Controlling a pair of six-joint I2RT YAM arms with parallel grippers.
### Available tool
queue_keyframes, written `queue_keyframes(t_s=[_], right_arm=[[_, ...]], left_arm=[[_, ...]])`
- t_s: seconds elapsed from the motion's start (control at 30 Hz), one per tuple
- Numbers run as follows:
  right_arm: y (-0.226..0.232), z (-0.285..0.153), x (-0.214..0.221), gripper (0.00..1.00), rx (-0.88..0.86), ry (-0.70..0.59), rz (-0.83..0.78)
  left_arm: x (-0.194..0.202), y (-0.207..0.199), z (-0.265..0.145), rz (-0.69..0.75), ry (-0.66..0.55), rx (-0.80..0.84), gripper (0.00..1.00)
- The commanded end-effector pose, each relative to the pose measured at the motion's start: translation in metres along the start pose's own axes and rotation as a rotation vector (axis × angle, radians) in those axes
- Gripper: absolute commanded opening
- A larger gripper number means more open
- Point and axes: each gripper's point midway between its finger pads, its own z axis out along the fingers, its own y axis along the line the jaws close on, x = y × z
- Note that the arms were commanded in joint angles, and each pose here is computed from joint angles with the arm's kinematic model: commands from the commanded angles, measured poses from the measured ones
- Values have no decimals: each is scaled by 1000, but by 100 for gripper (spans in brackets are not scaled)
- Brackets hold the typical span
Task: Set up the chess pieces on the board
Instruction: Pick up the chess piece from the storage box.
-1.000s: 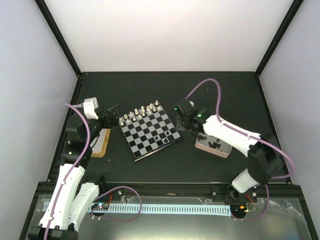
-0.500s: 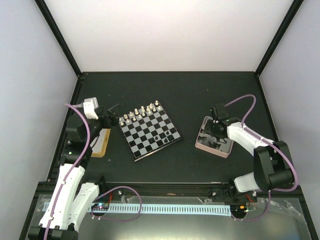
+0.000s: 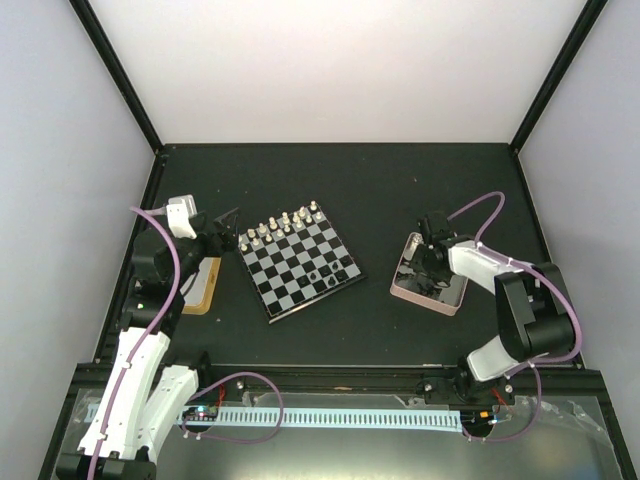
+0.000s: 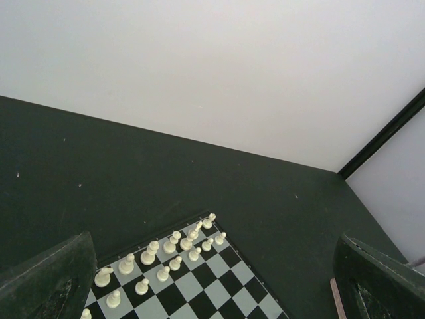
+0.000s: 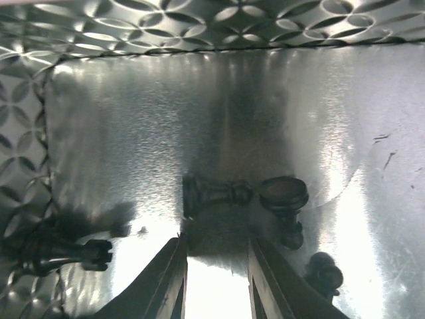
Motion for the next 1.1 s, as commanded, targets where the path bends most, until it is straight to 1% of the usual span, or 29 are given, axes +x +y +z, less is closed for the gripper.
queue_keyframes(t_s=[0.0, 0.37, 0.77, 0.87, 1.07], right_arm=[[-8, 0, -12, 28, 60, -41, 24], [-9, 2, -32, 33, 128, -85, 16], [-6, 15, -40, 40, 161, -60, -35], [-10, 17, -40, 39, 170, -53, -38], [-20, 16, -37, 33, 171, -39, -29]], left_arm=[[-10, -5, -3, 16, -28, 19, 99], [-11, -6, -4, 18, -30, 19, 99], [-12, -6, -4, 20, -33, 17, 99], [-13, -6, -4, 20, -34, 17, 99], [-13, -6, -4, 21, -36, 17, 99]])
